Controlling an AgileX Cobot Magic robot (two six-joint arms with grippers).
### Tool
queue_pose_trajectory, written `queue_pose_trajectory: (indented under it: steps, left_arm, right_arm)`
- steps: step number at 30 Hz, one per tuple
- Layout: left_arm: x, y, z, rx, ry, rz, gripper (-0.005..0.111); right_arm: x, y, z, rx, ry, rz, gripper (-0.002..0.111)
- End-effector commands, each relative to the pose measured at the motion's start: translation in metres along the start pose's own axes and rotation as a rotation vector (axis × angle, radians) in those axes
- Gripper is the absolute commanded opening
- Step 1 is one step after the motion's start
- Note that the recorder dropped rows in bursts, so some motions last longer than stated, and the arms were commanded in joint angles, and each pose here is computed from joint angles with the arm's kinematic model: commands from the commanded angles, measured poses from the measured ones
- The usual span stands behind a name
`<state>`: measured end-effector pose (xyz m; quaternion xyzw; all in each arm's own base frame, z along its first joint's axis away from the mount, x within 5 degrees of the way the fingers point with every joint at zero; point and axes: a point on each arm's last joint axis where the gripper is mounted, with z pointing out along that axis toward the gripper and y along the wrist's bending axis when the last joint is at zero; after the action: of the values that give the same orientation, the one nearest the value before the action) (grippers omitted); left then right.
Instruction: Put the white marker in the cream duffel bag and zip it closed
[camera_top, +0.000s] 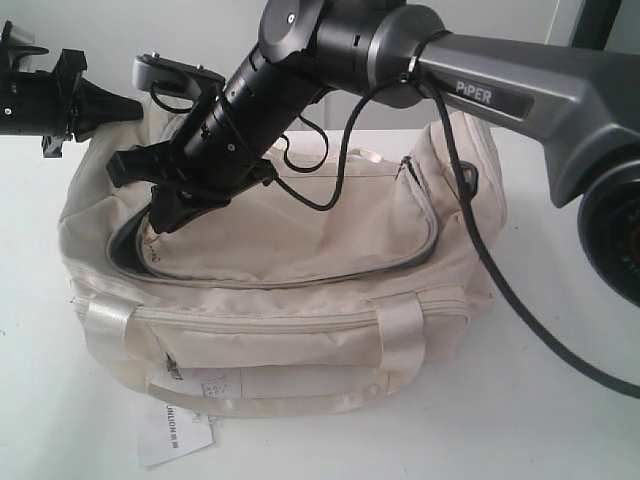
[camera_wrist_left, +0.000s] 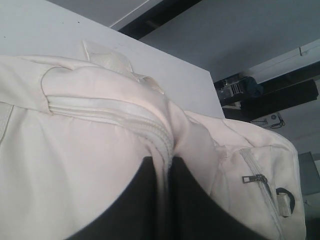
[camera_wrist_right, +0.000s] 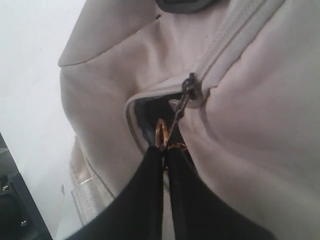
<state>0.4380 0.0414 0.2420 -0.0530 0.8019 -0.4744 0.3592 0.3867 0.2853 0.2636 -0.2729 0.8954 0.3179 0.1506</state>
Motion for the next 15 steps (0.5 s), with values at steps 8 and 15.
queue_pose_trajectory:
  steps: [8,15]
  left_arm:
    - [-0.011,-0.001,-0.003,-0.001,-0.101,-0.05,0.0]
    - [-0.011,-0.001,-0.003,0.004,-0.103,-0.056,0.0]
  right_arm:
    - [0.012,0.034,-0.005,-0.085,0.11,-0.08,0.0]
    - [0.013,0.037,-0.009,-0.091,0.114,-0.085,0.0]
